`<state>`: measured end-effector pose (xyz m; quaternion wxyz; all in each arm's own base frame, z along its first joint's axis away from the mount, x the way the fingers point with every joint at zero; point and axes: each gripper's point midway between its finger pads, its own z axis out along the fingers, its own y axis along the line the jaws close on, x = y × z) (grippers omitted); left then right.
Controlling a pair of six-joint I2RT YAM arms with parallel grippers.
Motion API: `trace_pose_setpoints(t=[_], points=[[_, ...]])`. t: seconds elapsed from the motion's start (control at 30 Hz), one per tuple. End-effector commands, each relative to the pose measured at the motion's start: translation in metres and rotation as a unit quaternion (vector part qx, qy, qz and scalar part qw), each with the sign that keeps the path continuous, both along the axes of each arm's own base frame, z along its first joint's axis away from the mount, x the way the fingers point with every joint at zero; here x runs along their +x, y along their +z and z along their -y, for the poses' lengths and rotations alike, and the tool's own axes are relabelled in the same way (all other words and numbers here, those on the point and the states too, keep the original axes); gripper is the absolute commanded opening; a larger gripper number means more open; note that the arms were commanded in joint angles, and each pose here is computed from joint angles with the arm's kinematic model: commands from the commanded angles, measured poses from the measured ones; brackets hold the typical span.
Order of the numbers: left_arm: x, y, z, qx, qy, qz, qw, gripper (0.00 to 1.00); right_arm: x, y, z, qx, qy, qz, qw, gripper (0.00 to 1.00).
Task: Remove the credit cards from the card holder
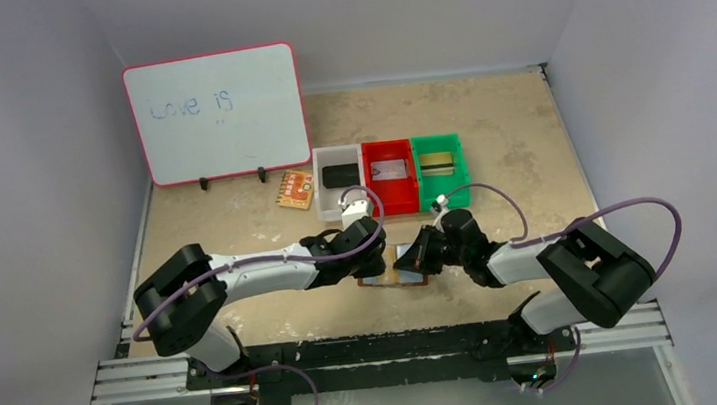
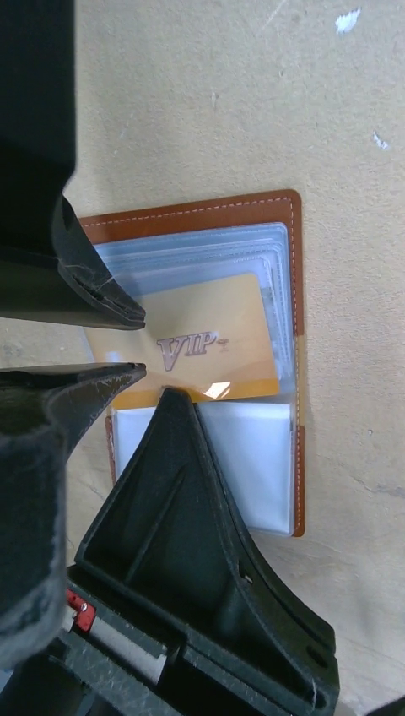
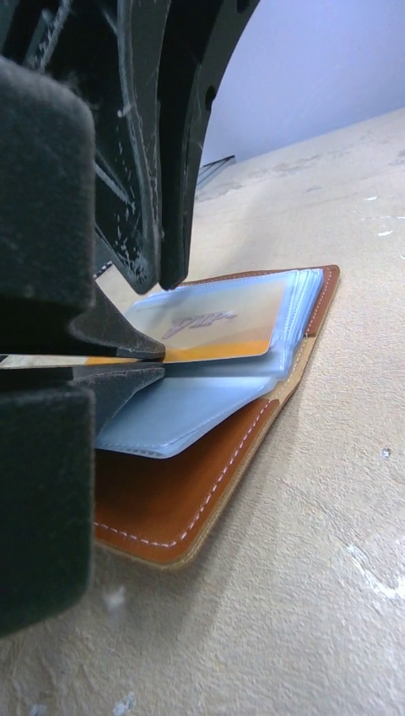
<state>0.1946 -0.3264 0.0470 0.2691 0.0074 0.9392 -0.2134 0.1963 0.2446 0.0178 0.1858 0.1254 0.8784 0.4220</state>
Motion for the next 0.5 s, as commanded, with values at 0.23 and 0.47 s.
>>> trace_pose_setpoints(t=[0.23, 0.47], points=[[-0.002, -0.033, -0.021, 0.068, 0.026, -0.023, 0.997, 0.11, 0.009, 0.006, 0.012, -0.027, -0.039, 0.006, 0.999, 0.0], [-0.003, -0.04, -0.03, 0.082, 0.035, -0.024, 0.996, 0.09, 0.012, 0.009, 0.023, -0.041, -0.072, 0.009, 0.997, 0.0]])
